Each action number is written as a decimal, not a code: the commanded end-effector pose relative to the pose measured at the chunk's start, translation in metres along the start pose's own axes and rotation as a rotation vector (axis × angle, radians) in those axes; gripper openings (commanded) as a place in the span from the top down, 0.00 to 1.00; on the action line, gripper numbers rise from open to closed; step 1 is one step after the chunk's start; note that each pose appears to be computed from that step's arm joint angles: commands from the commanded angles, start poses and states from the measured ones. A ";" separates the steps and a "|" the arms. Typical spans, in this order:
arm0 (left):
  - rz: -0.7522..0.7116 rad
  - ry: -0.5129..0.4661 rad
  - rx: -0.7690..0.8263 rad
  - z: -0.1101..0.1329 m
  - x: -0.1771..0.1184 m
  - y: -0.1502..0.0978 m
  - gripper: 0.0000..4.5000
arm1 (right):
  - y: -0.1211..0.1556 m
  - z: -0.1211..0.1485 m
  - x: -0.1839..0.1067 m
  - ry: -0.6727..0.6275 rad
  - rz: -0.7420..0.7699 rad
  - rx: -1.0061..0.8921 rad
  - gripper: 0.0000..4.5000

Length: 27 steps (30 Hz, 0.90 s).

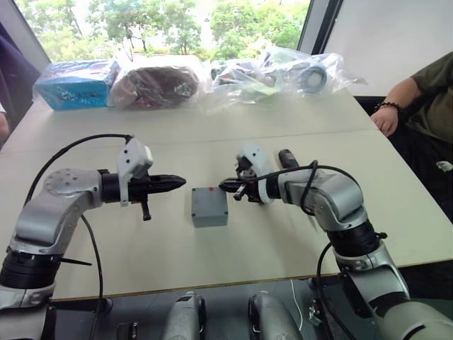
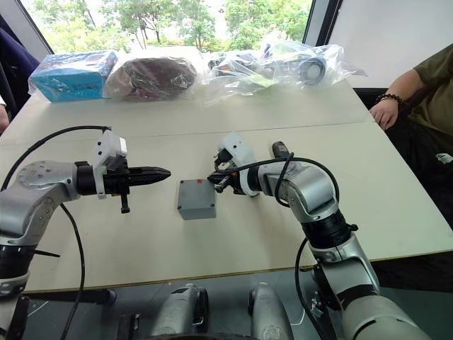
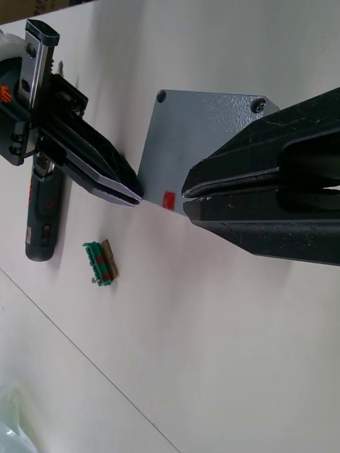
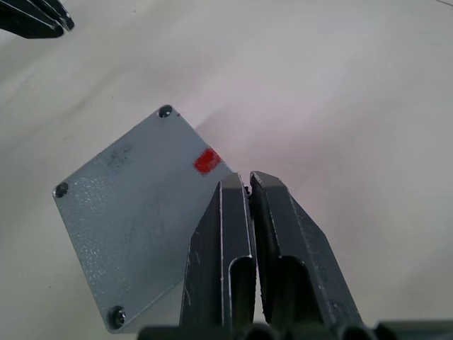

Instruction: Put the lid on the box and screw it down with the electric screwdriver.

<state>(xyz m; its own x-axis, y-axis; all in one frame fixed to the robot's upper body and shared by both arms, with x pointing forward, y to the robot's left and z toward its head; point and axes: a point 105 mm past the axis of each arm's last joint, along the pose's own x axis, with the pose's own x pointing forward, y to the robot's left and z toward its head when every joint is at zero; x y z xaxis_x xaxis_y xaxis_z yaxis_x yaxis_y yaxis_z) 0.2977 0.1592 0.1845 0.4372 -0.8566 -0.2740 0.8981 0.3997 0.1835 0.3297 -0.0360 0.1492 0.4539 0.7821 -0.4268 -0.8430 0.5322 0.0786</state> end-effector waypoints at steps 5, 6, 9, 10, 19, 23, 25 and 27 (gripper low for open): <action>-0.012 -0.023 0.031 0.010 0.001 -0.003 1.00 | 0.003 0.006 -0.002 -0.036 0.015 -0.041 0.97; -0.012 -0.023 0.031 0.010 0.001 -0.003 1.00 | 0.004 0.005 -0.002 -0.035 0.020 -0.043 0.97; -0.012 -0.023 0.032 0.010 0.001 -0.003 1.00 | 0.006 0.001 -0.002 -0.029 0.031 -0.048 0.97; -0.013 -0.023 0.032 0.010 0.001 -0.003 1.00 | 0.007 0.000 -0.002 -0.026 0.033 -0.050 0.97; -0.015 -0.024 0.032 0.011 0.002 -0.003 1.00 | 0.005 -0.001 -0.005 -0.031 0.030 -0.072 0.42; -0.018 -0.025 0.033 0.011 0.002 -0.004 1.00 | -0.003 0.008 -0.014 -0.056 -0.020 -0.098 0.10; -0.021 -0.028 0.035 0.012 0.003 -0.004 1.00 | -0.010 0.008 -0.025 -0.049 -0.051 -0.105 0.00; -0.027 -0.036 0.037 0.014 0.004 -0.005 1.00 | -0.019 0.010 -0.038 -0.045 -0.088 -0.110 0.00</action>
<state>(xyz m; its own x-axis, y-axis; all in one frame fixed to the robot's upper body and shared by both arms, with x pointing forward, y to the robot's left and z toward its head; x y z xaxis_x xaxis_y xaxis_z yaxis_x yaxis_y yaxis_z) 0.2977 0.1566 0.1839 0.4304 -0.8617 -0.2687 0.9015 0.3953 0.1764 0.3307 -0.0621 0.1505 0.4983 0.7484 -0.4377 -0.8351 0.5499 -0.0104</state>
